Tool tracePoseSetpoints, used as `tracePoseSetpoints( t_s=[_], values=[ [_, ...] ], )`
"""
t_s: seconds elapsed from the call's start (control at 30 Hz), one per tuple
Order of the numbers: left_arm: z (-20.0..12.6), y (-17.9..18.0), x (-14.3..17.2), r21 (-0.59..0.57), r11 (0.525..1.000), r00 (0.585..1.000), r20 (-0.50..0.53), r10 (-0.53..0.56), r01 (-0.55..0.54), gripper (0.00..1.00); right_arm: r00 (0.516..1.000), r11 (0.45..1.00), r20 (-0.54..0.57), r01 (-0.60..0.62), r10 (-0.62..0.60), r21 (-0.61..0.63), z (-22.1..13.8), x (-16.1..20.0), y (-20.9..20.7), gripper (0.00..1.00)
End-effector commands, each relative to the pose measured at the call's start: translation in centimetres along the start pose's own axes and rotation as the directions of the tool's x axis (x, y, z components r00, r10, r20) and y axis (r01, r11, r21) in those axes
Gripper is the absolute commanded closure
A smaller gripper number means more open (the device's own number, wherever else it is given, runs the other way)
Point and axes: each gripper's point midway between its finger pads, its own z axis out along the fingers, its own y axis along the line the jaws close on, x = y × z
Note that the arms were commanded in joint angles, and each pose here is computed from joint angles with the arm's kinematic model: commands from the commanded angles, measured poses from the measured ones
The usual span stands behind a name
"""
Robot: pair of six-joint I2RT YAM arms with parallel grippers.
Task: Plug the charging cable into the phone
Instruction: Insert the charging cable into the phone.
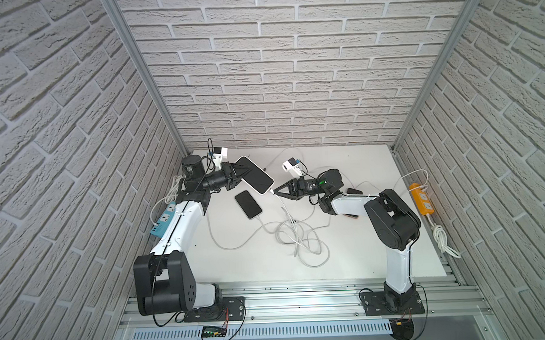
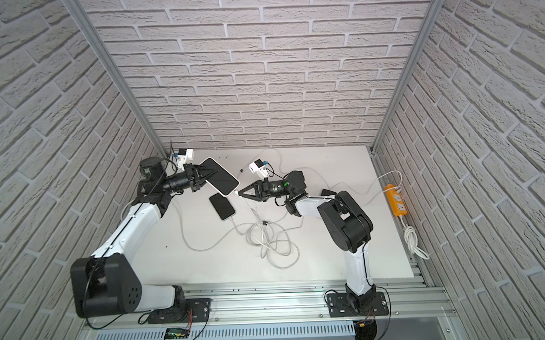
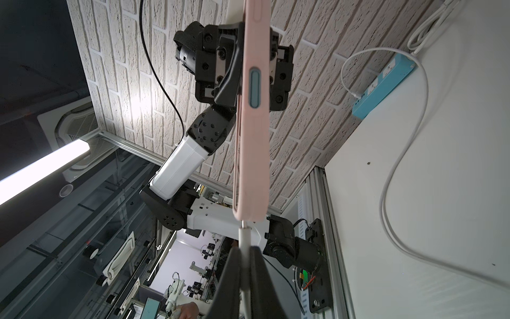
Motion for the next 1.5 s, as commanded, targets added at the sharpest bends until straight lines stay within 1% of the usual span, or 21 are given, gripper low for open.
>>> tracePoseSetpoints(
  t_s=[0.0,0.23,0.4,0.47,0.77,1.3,1.47],
  values=[
    [0.0,-2.7,2.4,0.088,0.995,0.99,-0.135,0.05,-0.038,1.0,0.986,0.994,0.136,0.103,-0.098,-0.03,-0.4,-2.4,3.3,0.97],
    [0.2,-2.8,3.8,0.093,0.995,0.985,-0.163,0.061,-0.046,1.0,0.988,0.996,0.138,0.082,-0.076,-0.04,0.1,-2.8,3.1,0.97],
    [0.5,-2.8,4.1,0.094,0.995,0.983,-0.172,0.058,-0.043,1.0,0.989,0.995,0.126,0.079,-0.072,-0.054,0.8,-2.9,3.3,0.97],
    [0.5,-3.0,4.1,0.096,0.994,0.983,-0.174,0.061,-0.045,1.0,0.991,0.998,0.127,0.051,-0.044,-0.047,1.0,-3.1,2.0,0.97],
    [0.7,-3.5,4.6,0.105,0.993,0.981,-0.181,0.074,-0.055,1.0,0.991,0.999,0.133,0.028,-0.022,-0.044,1.1,-3.6,0.6,0.97],
    [1.3,-2.9,5.3,0.102,0.994,0.977,-0.203,0.059,-0.039,1.0,0.991,0.997,0.129,0.032,-0.023,-0.066,2.0,-4.4,1.2,0.97],
    [1.4,-2.7,6.2,0.106,0.994,0.972,-0.226,0.057,-0.034,1.0,0.993,0.997,0.115,0.034,-0.025,-0.07,2.2,-4.7,1.0,0.97]
  ],
)
